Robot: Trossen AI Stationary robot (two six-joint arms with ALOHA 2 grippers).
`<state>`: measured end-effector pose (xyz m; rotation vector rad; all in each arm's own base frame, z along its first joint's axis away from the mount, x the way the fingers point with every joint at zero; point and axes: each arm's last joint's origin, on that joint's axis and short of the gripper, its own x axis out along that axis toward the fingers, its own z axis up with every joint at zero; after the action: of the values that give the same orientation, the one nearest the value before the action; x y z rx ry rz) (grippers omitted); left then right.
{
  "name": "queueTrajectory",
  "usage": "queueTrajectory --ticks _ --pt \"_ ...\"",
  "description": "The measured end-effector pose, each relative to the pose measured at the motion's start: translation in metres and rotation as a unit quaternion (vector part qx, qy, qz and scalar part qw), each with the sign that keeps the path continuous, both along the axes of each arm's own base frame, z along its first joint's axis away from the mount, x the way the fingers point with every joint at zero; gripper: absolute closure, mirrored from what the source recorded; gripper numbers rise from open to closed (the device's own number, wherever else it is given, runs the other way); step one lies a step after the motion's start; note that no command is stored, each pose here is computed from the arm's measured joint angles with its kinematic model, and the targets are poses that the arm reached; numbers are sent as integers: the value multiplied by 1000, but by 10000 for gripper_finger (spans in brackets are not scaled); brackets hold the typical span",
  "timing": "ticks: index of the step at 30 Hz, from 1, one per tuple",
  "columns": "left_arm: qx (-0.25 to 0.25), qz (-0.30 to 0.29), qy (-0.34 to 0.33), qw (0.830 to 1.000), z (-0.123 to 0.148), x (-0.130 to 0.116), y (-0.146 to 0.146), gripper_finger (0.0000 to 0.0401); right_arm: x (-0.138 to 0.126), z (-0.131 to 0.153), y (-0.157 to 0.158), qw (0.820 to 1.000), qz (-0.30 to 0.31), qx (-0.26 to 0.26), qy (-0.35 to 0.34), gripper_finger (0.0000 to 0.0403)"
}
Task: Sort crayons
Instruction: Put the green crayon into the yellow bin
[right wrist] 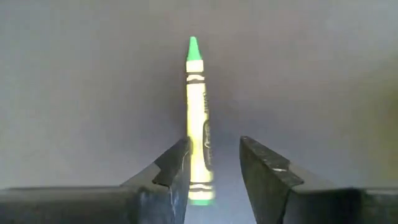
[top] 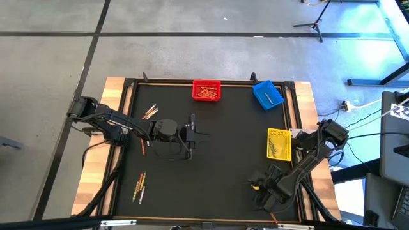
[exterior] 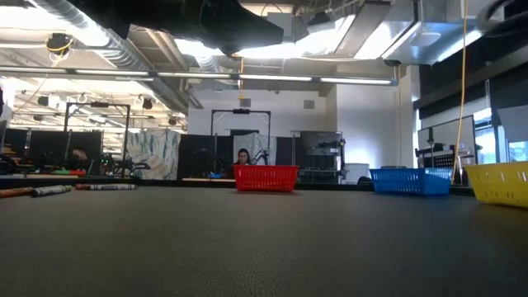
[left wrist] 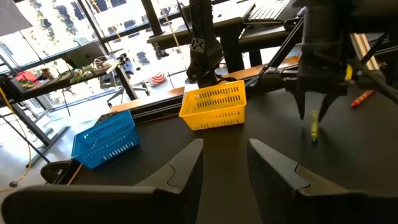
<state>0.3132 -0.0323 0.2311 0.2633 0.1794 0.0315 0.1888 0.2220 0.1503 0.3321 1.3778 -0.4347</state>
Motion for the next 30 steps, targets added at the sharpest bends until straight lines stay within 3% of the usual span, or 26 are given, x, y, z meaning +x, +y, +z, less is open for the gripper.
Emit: queueTrajectory --ticks 5,13,19,24,30 --pt "0 0 0 1000 0 0 0 286 0 -9 0 1000 13 19 -17 296" --pt "0 0 0 1000 0 0 0 286 -2 -11 -2 999 26 10 -16 392" --pt "0 0 0 1000 0 0 0 286 -6 3 -7 999 37 -7 -2 371" --pt "0 0 0 1000 0 0 0 286 -10 34 -15 999 32 -21 -32 387" --pt "0 0 0 1000 0 0 0 286 -22 67 -34 995 -28 -50 -77 389"
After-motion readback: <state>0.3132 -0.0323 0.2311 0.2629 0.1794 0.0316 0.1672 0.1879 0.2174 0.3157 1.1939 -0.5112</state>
